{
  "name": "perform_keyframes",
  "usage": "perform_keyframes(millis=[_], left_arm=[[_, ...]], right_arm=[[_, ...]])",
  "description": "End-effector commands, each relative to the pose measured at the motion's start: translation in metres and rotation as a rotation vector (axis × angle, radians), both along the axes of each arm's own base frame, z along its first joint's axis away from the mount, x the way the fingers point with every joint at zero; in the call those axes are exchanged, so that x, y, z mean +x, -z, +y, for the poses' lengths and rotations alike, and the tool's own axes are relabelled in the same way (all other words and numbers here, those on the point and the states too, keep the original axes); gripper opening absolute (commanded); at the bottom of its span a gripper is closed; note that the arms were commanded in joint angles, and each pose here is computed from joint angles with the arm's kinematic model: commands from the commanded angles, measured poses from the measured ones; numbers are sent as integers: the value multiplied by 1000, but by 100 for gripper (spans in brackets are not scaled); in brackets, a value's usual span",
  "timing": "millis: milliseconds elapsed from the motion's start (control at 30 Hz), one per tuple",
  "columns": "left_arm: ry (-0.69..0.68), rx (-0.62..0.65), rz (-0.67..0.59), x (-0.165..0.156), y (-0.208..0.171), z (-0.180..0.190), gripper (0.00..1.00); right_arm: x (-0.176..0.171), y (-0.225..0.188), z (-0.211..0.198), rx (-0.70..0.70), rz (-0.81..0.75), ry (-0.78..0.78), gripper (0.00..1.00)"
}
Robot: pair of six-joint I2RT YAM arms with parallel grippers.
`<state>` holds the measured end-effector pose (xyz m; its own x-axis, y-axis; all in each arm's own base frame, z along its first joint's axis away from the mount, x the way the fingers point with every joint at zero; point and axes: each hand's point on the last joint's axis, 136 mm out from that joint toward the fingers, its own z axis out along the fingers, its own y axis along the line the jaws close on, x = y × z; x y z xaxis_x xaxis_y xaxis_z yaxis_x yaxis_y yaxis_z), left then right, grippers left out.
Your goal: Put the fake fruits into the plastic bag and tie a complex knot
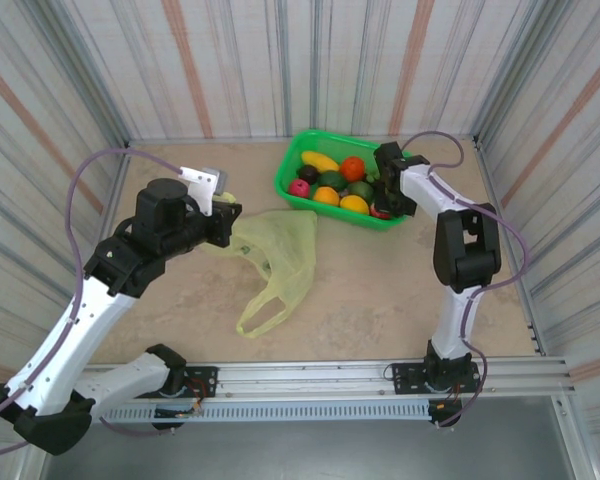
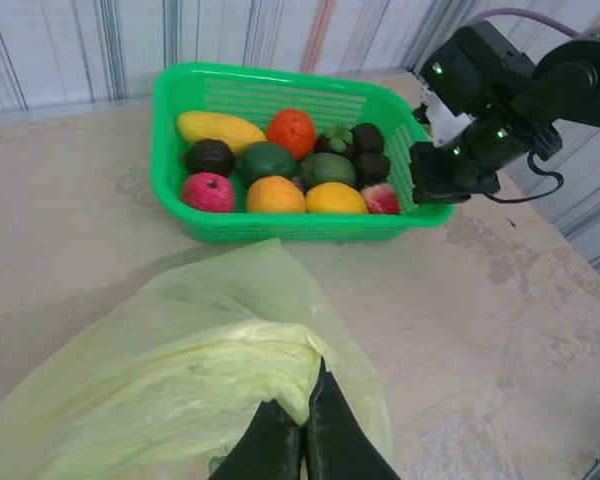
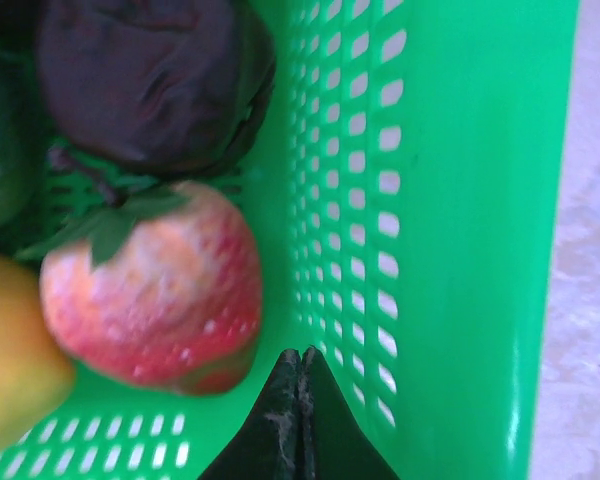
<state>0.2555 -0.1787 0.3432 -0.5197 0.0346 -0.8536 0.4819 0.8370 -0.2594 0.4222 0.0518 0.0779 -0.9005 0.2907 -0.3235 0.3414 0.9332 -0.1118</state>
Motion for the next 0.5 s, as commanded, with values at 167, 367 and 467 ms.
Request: perform_keyframes(millis=[167, 367, 467], left_arm=[[-10, 5, -26, 3, -1, 3, 0], [-13, 9, -25, 6, 0, 2, 0], [-13, 5, -15, 9, 1, 0, 0]], right_arm=[[-35, -36, -46, -49, -47, 51, 18], [-6, -95, -14, 119, -268, -93, 53], [13, -98, -5, 160, -273, -126, 58]])
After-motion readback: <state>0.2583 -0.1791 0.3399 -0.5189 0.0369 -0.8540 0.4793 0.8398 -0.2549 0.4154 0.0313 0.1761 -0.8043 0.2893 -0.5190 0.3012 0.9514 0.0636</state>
